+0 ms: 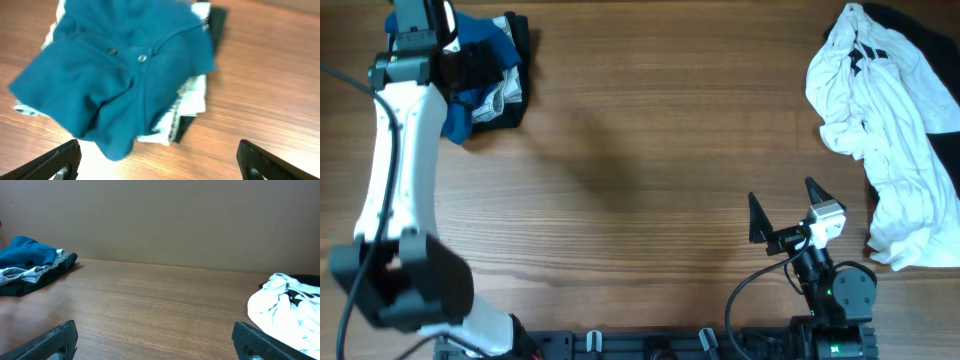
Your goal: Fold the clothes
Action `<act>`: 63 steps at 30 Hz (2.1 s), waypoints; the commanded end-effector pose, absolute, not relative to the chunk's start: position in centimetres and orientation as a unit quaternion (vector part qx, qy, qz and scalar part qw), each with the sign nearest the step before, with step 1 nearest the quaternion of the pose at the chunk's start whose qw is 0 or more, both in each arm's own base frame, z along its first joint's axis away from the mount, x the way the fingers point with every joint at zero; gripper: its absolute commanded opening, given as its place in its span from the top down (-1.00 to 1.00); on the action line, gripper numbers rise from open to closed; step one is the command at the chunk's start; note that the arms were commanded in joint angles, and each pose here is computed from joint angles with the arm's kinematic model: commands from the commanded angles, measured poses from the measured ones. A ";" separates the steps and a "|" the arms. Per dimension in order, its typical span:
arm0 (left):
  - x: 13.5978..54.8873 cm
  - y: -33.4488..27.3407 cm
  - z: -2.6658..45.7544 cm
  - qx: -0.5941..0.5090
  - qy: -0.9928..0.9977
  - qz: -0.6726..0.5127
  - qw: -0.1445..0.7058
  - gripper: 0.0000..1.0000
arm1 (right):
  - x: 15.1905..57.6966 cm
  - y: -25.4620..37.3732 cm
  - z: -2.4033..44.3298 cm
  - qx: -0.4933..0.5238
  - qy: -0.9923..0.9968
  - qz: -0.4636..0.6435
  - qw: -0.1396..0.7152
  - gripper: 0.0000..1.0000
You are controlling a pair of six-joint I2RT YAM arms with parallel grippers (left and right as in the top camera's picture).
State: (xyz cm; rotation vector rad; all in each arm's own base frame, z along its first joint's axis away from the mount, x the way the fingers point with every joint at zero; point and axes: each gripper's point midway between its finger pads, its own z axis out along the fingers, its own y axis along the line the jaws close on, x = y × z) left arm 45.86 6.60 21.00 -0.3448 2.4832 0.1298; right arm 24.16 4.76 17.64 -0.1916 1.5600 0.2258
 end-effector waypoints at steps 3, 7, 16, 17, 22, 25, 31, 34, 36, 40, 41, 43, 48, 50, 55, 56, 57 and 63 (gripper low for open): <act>42.7 3.5 28.3 -0.108 0.914 -0.001 0.391 -1.00 | 24.0 4.9 18.0 -0.087 0.694 0.105 0.707 -1.00; 40.8 2.3 30.1 -0.091 0.886 -0.033 0.453 -1.00 | 24.0 4.9 18.0 -0.087 0.694 0.105 0.707 -0.99; 32.8 0.1 26.3 -0.058 0.823 -0.075 0.561 -1.00 | 24.0 4.9 18.0 -0.087 0.694 0.105 0.707 -1.00; 31.6 0.0 25.4 -0.056 0.815 -0.076 0.571 -1.00 | 24.0 4.9 18.0 -0.087 0.694 0.105 0.707 -0.99; 28.1 -0.3 22.5 -0.049 0.795 -0.078 0.599 -1.00 | 24.0 4.9 18.0 -0.087 0.694 0.105 0.707 -1.00; 26.4 -0.9 20.5 -0.041 0.788 -0.083 0.609 -1.00 | 24.0 4.9 18.0 -0.087 0.694 0.105 0.707 -1.00; 25.1 -1.4 18.4 -0.026 0.746 -0.086 0.660 -1.00 | 24.0 4.9 18.0 -0.087 0.694 0.105 0.707 -0.99; 24.9 -1.5 17.9 -0.023 0.729 -0.087 0.679 -1.00 | 24.0 4.9 18.0 -0.087 0.694 0.105 0.707 -1.00; 24.8 -1.4 18.0 -0.023 0.723 -0.086 0.686 -1.00 | 24.0 4.9 18.0 -0.087 0.694 0.105 0.707 -0.99; 24.4 -0.7 19.3 -0.034 0.702 -0.072 0.708 -1.00 | 24.0 4.9 18.0 -0.087 0.694 0.105 0.707 -1.00; 24.3 -0.6 19.6 -0.035 0.697 -0.070 0.712 -1.00 | 24.0 4.9 18.0 -0.087 0.694 0.105 0.707 -0.99; 24.2 -0.6 20.1 -0.035 0.690 -0.070 0.720 -1.00 | 24.0 4.9 18.0 -0.087 0.694 0.105 0.707 -0.99; 24.2 -0.3 20.3 -0.041 0.685 -0.063 0.724 -1.00 | 24.0 4.9 18.0 -0.087 0.694 0.105 0.707 -1.00; 24.2 -0.2 20.3 -0.044 0.685 -0.061 0.725 -1.00 | 24.0 4.9 18.0 -0.087 0.694 0.105 0.707 -0.99; 24.6 -0.3 19.2 -0.040 0.681 -0.065 0.729 -1.00 | 24.0 4.9 18.0 -0.087 0.694 0.105 0.707 -1.00; 24.6 -0.3 19.2 -0.040 0.681 -0.065 0.729 -1.00 | 24.0 4.9 18.0 -0.087 0.694 0.105 0.707 -1.00; 24.6 -0.3 18.9 -0.040 0.685 -0.065 0.724 -1.00 | 24.0 4.9 18.0 -0.087 0.694 0.105 0.707 -0.99; 24.6 -0.3 15.7 -0.046 0.731 -0.062 0.678 -1.00 | 24.0 4.9 18.0 -0.087 0.694 0.105 0.707 -1.00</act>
